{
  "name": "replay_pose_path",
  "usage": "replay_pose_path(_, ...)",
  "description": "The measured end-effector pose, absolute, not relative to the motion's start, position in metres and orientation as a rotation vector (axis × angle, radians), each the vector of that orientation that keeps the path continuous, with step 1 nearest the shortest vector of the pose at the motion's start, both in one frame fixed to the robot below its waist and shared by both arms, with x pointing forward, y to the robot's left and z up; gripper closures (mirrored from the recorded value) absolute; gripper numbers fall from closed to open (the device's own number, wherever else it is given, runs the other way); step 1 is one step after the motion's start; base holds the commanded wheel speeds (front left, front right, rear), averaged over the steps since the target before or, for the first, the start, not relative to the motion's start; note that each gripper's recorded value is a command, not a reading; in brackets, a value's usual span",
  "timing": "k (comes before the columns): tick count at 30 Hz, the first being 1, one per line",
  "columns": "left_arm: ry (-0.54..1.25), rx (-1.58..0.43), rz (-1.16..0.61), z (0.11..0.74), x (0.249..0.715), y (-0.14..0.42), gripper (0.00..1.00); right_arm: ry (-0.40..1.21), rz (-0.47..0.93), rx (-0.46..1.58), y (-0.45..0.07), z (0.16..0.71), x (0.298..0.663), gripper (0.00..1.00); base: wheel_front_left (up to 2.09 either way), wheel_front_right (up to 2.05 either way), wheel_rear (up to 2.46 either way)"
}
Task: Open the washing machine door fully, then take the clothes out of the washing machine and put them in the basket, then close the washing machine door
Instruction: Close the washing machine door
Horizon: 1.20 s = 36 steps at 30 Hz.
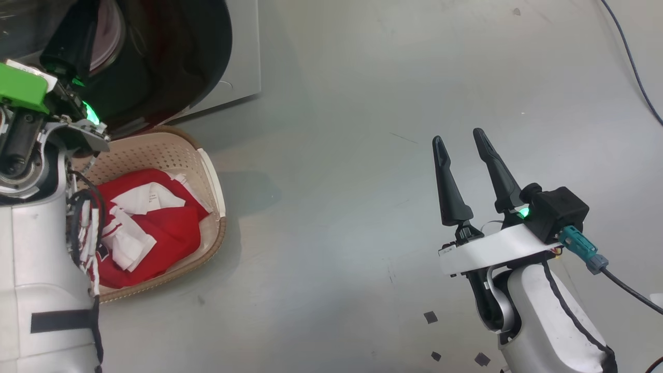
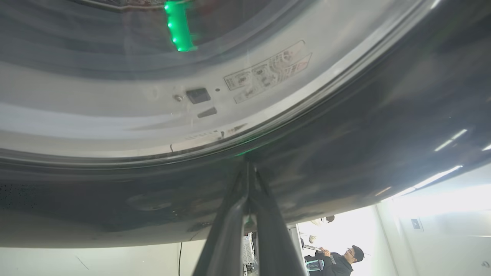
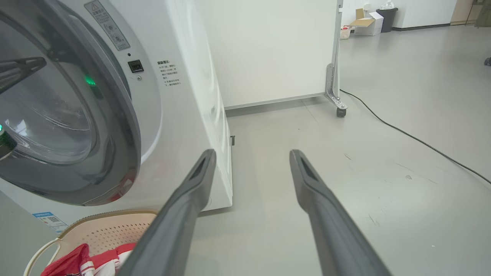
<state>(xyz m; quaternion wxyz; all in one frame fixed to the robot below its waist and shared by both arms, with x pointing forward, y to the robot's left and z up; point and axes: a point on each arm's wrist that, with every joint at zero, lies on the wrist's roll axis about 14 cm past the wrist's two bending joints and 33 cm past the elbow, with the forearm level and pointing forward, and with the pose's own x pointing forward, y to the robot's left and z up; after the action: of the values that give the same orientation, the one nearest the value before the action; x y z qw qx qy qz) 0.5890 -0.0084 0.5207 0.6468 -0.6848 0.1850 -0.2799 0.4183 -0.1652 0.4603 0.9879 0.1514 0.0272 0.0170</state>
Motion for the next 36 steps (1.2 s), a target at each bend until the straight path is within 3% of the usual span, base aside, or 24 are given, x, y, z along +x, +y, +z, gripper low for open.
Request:
replay_pose_path(17, 0.295, -1.632, -0.434, 0.506, 0.544, 0.074, 1.00, 0.058, 0.132, 0.246, -0.138, 0.456, 0.433, 0.00, 0.00, 0.00, 0.00)
replay_pose_path(35, 0.222, -1.708, -0.242, 0.494, 0.455, 0.135, 1.00, 0.081, 0.219, 0.259, -0.106, 0.454, 0.420, 0.00, 0.00, 0.00, 0.00)
replay_pose_path(36, 0.220, -1.714, -0.240, 0.494, 0.450, 0.135, 0.84, 0.083, 0.222, 0.259, -0.104, 0.454, 0.418, 0.00, 0.00, 0.00, 0.00)
